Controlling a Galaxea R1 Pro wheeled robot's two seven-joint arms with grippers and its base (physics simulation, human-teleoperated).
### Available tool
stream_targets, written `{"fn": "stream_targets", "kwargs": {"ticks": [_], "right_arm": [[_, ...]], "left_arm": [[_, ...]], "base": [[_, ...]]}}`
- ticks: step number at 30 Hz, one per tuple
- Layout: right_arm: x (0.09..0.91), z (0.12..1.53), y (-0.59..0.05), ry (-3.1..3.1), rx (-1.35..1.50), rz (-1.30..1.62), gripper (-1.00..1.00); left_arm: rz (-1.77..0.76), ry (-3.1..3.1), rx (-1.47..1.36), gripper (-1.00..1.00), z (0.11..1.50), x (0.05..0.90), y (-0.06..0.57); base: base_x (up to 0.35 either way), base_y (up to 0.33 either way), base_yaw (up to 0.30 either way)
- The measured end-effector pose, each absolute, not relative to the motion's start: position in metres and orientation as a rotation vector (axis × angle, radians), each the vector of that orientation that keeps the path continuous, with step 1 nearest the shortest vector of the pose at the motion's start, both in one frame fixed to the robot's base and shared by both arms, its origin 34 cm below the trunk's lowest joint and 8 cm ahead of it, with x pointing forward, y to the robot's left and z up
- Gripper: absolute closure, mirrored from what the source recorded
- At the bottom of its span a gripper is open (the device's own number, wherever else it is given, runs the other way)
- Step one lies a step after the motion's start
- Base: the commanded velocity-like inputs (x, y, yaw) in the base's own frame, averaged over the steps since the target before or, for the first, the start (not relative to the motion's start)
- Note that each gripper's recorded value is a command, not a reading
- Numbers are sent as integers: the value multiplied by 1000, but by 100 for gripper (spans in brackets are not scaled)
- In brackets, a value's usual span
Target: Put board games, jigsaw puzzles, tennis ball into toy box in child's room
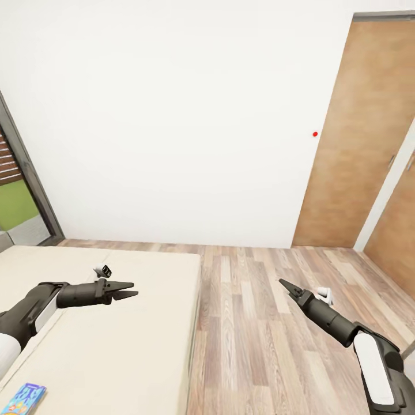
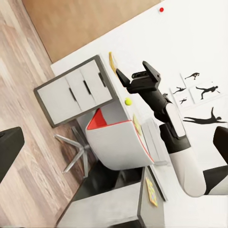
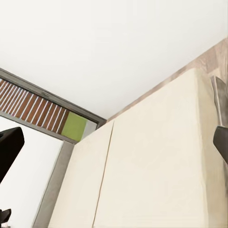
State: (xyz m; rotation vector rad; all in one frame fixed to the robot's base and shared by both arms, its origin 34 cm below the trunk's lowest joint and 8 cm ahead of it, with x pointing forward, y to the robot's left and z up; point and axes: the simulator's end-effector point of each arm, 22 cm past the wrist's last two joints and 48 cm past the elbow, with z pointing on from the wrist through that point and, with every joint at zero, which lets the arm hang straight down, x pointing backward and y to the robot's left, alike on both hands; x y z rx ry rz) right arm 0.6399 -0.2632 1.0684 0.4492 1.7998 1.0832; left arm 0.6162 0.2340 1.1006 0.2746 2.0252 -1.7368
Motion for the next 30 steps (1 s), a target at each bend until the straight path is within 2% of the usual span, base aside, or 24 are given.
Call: {"fn": "stream_targets", "kwargs": {"ticks": [14,30], "right_arm": [[639,1071,-263,1795,447,1085,-100],[640,1072,-263,1793,445,1085,-100]], "left_arm": [[-1735,2021,278,-100,1103,616,234],[-1734,2021,278,-100,1103,616,234]], "base": [[-57,83,-265],[-72,222,-22]]}}
